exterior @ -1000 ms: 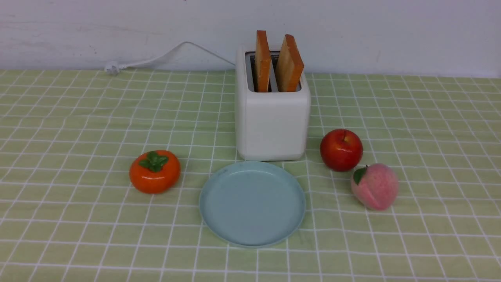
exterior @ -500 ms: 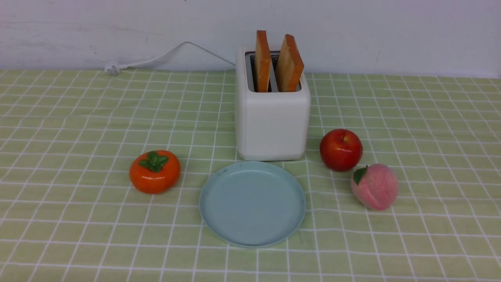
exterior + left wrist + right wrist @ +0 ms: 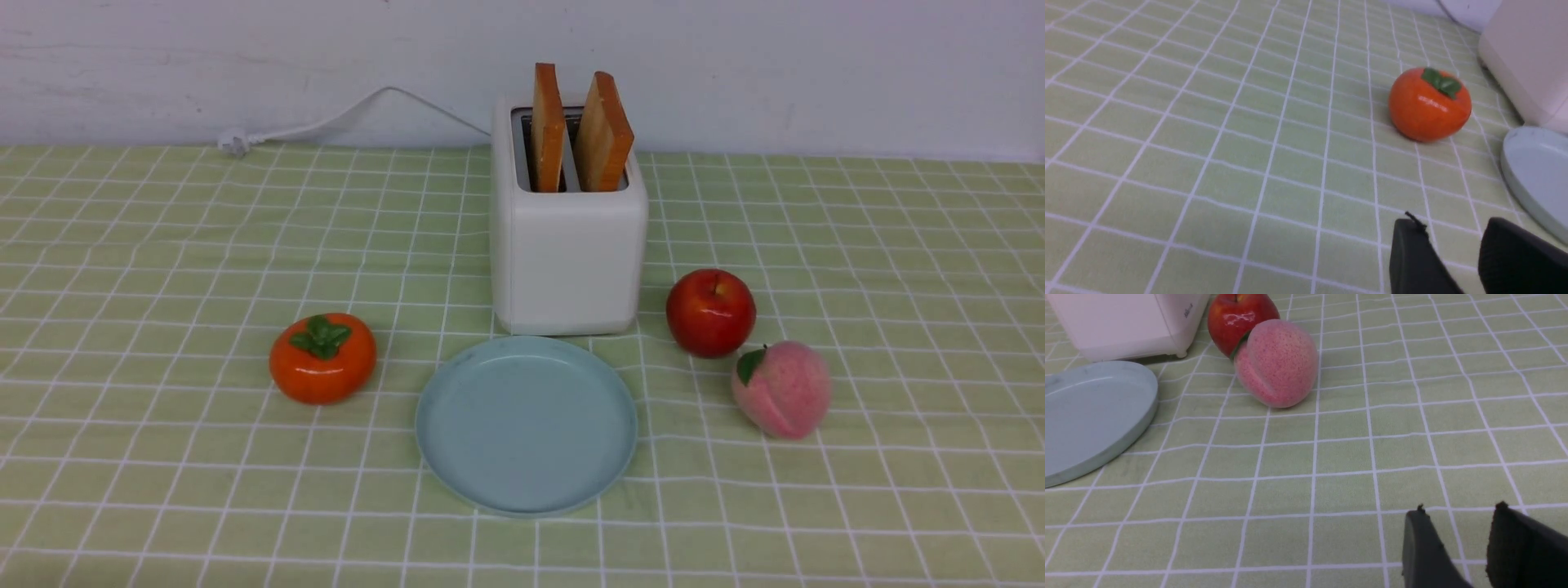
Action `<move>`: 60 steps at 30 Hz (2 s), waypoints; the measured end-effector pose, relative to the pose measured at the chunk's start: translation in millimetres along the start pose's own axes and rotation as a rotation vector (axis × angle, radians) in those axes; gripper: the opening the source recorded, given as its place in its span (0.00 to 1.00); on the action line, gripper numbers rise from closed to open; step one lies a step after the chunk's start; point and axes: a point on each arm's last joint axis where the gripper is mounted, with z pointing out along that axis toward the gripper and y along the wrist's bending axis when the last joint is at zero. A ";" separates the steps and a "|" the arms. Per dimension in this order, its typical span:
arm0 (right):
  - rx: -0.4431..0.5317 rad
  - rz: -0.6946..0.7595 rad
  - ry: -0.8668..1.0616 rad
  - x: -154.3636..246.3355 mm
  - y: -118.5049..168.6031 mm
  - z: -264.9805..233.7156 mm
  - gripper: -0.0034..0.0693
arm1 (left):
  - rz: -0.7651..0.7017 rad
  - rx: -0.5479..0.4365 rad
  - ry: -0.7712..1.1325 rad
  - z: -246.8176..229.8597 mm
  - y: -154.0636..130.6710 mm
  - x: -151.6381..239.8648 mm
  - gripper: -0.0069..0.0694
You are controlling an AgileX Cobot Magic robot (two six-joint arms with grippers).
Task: Take toasted bread from bread machine on green coffee tablecloth place on plate.
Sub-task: 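Reach for a toast slice standing in the toaster with the left gripper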
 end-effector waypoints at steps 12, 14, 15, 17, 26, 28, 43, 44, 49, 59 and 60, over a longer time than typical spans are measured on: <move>0.030 -0.071 -0.037 -2.6 -2.8 0.4 0.38 | -0.530 0.117 -0.229 -2.9 -4.7 -22.4 0.40; 0.033 -0.077 -0.044 -3.1 -3.1 0.4 0.38 | -0.591 0.125 -0.246 -3.3 -4.2 -24.1 0.40; 0.032 -0.072 -0.048 -3.2 -3.0 0.5 0.38 | -0.611 0.128 -0.257 -3.6 -3.9 -25.0 0.40; 0.014 0.004 -0.071 -4.1 -1.8 1.0 0.38 | -0.623 0.134 -0.257 -4.5 -5.0 -27.4 0.39; -0.074 0.388 -0.332 -27.9 0.2 -3.9 0.38 | -0.396 0.180 -0.315 -22.3 -25.9 -77.3 0.07; -0.077 0.409 -0.362 -30.3 -0.5 -4.8 0.38 | -0.369 0.170 -0.322 -21.1 -27.3 -83.9 0.07; -0.216 -0.056 -0.153 -132.9 42.6 -51.0 0.03 | -0.001 0.325 -0.071 30.6 -77.5 -131.8 0.07; -0.218 -0.086 -0.132 -137.8 44.3 -50.4 0.03 | -0.004 0.329 -0.060 40.0 -82.6 -133.5 0.07; -0.235 -0.170 -0.104 -158.2 50.7 -45.8 0.03 | 0.040 0.357 -0.039 89.6 -115.3 -130.1 0.07; -0.333 -0.166 -0.111 -161.9 59.8 -44.4 0.04 | 0.159 0.464 -0.101 179.3 -205.0 -102.3 0.09; -0.329 -0.174 -0.104 -160.5 61.2 -44.8 0.04 | 0.141 0.444 -0.085 194.3 -210.7 -94.9 0.11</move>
